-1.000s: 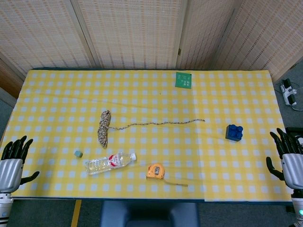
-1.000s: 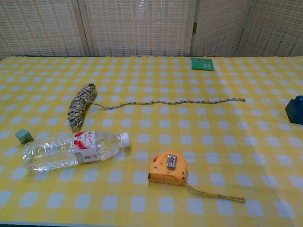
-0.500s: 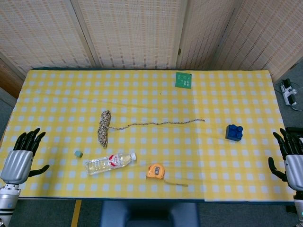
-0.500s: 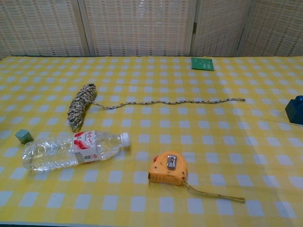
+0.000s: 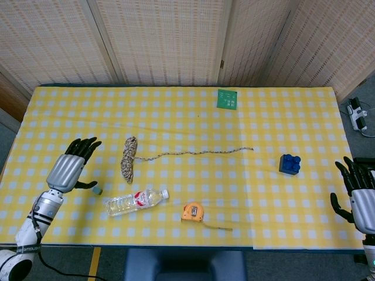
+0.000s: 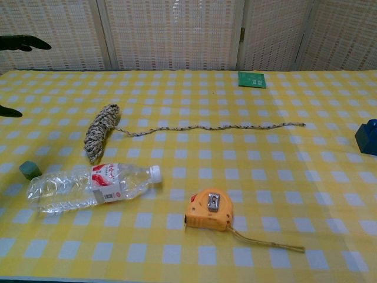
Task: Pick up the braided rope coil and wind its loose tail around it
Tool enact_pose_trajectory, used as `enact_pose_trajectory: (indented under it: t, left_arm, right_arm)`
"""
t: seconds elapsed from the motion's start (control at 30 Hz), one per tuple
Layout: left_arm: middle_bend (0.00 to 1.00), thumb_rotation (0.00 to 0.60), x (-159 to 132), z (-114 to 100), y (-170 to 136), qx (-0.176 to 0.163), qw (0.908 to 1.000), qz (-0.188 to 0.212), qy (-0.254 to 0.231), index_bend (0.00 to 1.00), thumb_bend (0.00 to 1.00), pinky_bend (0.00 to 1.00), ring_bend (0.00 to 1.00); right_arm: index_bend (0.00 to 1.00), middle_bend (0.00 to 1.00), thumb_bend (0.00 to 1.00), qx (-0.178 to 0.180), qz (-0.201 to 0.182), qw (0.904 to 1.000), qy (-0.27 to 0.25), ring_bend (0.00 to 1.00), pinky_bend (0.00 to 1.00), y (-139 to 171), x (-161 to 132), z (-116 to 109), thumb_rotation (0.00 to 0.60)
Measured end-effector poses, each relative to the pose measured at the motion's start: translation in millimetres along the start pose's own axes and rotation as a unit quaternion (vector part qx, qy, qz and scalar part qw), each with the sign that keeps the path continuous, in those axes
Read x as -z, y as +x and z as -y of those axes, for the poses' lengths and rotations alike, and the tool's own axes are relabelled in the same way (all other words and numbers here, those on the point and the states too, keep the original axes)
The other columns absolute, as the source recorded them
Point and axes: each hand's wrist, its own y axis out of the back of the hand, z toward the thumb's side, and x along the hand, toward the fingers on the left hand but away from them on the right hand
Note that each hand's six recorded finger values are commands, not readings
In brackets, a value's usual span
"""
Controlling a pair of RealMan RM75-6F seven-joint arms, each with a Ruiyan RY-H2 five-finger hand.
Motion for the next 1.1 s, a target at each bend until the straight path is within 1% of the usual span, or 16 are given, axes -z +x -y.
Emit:
enact_pose_trajectory:
  t: [0.13,0.33,0.5,0.63,0.73,0.93,1.1]
  left_arm:
    - [0.09,0.6,-28,5,34,0.014,0.9996,0.017,-0.015,0.1,0.14,0.02,0.1]
    - [0.09,0.6,-56,19,66,0.023,0.9994,0.024,-0.012,0.1,0.14,0.02,0.1]
    - [0.09,0.6,-58,32,87,0.031,0.9995,0.004,-0.002,0.1,0.14,0.02,0.1]
    - [0.09,0.6,-66,47,102,0.044,0.9989,-0.012,0.008,0.1,0.14,0.02,0.1]
    - [0.09,0.6,-72,57,110,0.052,0.9983,-0.022,0.01,0.1,0.14,0.02,0.1]
    - [0.09,0.6,-79,71,119,0.065,0.9968,-0.043,0.012,0.1,0.14,0.02,0.1]
    - [0.09,0.6,-78,81,127,0.064,0.9956,-0.066,0.021,0.1,0.14,0.03,0.1]
  right_arm:
    - [0.0,0.0,0.51,-0.002,0.004,1.0,0.001,0.06,0.0,2,1,0,0.6]
    - [0.0,0.0,0.51,-0.005,0.009,0.9999,0.001,0.06,0.0,4,5,1,0.6]
    - [0.0,0.0,0.51,-0.008,0.006,0.9999,0.006,0.06,0.0,4,5,0,0.6]
    - [0.0,0.0,0.51,-0.006,0.005,0.9999,0.011,0.06,0.0,3,5,-1,0.6]
    - [0.0,0.0,0.51,-0.01,0.004,0.9999,0.008,0.06,0.0,3,4,1,0.6]
    - [0.0,0.0,0.51,-0.014,0.004,0.9999,0.007,0.06,0.0,3,6,2,0.6]
    - [0.0,0.0,0.51,-0.014,0.006,0.9999,0.006,0.06,0.0,5,8,1,0.6]
